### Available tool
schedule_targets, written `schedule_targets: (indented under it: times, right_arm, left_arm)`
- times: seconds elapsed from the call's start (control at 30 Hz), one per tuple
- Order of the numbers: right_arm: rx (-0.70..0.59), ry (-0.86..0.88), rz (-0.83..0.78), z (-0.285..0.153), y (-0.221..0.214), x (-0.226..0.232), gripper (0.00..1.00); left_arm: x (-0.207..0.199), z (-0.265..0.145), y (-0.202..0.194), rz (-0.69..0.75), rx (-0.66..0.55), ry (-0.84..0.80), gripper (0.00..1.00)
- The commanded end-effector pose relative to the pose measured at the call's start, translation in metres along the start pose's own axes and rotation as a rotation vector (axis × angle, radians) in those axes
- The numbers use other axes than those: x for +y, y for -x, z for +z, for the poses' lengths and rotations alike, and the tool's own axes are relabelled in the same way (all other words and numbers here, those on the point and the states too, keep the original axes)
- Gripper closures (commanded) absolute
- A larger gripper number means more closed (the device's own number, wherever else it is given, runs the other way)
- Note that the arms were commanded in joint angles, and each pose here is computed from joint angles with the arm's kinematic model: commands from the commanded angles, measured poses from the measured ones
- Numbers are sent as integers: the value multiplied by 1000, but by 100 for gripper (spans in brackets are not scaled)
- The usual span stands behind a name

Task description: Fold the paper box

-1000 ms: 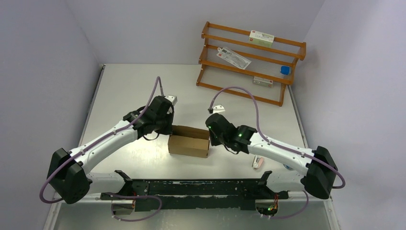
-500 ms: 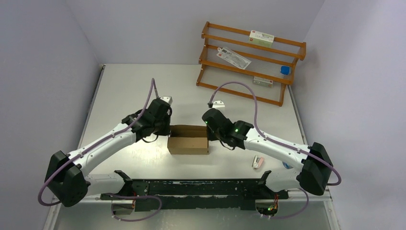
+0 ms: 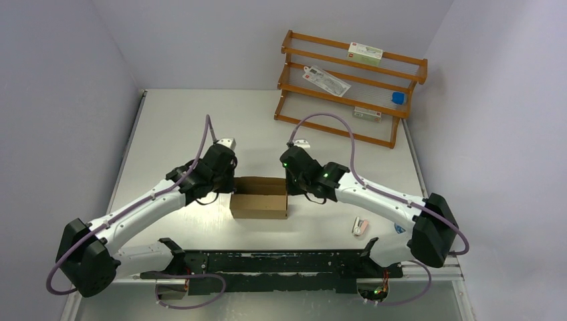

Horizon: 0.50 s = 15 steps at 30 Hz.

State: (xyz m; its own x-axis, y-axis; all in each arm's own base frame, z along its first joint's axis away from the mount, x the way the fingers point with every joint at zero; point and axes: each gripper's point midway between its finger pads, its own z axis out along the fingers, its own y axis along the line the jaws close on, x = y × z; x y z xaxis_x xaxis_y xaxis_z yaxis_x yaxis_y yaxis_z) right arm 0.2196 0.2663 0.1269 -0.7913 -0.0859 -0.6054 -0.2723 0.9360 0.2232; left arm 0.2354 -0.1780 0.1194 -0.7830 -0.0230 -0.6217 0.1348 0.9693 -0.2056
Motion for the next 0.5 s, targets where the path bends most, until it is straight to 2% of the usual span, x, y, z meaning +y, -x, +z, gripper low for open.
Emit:
schedule_targets:
  times: [0.0,0.27,0.33,0.47]
  right_arm:
    - [24,104,14,-3,12,24,100]
    - [-2,128,35,-1,23,22,100]
    - [-16,136,23,-2,25,23,94]
    - [-53,161,-13,-5,26,21,72]
  left_arm:
    - [-16,-5,13,-15,-69,-41,95]
    - [-12,-2,9,-11,-95,5,95]
    - [-12,0,7,-13,-90,7,95]
    - [-10,0,7,-10,-89,20,95]
